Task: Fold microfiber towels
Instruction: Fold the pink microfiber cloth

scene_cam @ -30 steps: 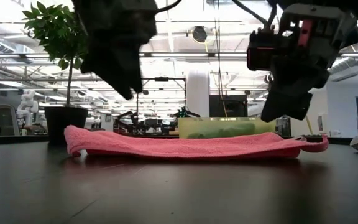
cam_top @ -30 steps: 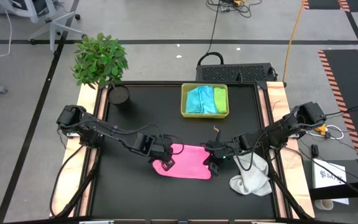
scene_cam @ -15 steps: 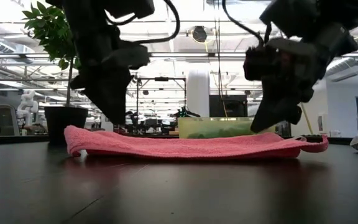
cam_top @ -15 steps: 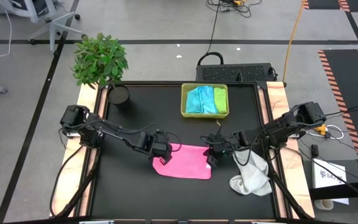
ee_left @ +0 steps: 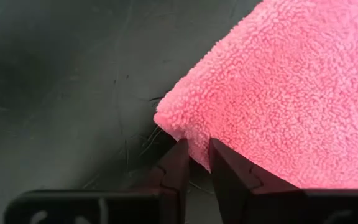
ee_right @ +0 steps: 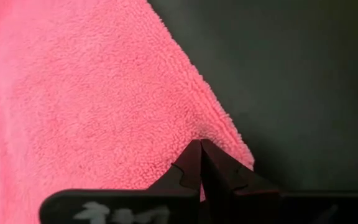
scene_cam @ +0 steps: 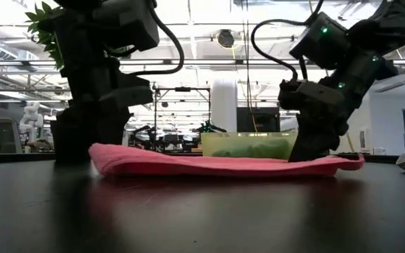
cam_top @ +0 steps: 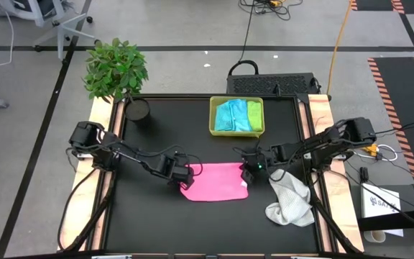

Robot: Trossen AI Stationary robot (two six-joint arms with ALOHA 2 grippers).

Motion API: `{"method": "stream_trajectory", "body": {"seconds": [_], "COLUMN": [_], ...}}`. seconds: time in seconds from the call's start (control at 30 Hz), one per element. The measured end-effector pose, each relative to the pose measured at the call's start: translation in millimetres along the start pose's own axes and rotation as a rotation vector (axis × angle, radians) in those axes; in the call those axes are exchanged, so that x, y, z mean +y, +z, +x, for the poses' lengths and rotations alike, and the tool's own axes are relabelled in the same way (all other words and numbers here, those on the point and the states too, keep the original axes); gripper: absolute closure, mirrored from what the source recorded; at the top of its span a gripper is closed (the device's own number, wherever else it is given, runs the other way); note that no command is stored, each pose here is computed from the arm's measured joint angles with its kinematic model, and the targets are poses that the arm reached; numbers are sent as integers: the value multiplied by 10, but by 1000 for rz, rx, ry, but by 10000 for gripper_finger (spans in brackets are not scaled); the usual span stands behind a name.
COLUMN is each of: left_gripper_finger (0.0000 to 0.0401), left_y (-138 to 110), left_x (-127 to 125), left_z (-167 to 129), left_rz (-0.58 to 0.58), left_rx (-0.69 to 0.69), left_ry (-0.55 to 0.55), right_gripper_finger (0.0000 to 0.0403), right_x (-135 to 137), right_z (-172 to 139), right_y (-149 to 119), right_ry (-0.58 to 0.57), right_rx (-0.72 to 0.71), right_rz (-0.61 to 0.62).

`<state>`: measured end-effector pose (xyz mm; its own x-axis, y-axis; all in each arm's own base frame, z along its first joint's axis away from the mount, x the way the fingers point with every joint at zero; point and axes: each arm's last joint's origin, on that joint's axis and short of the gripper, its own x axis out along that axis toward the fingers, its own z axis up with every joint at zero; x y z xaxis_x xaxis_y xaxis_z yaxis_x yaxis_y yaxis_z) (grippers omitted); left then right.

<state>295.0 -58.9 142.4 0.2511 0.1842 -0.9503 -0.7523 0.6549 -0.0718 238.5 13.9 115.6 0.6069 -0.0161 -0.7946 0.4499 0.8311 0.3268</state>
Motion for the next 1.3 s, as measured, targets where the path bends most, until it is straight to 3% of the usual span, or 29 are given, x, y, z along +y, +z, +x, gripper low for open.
{"method": "stream_trajectory", "body": {"seconds": [0.2,0.47,0.63,0.73,0.97,1.3], "left_gripper_finger": [336,336,336,330,272,188], "left_y": [73,209,316,381,552,742], "left_x": [67,64,89,161,304,512], "left_z": [43,-157,-285,-242,-36,21], "left_rz": [-24,16,98,132,77,-19], "left_rx": [-24,-74,-114,-58,45,152], "left_ry": [20,-6,-34,-35,-51,-122], "right_gripper_finger": [403,403,394,374,315,274], "right_x": [-129,-18,-8,-64,-253,-398], "right_z": [5,-115,-284,-346,-327,-333], "right_y": [97,210,269,271,245,321], "right_ry": [-13,245,267,240,144,148], "right_rx": [-13,-26,-75,-65,17,15], "right_rz": [-9,18,-38,-58,3,67]}}
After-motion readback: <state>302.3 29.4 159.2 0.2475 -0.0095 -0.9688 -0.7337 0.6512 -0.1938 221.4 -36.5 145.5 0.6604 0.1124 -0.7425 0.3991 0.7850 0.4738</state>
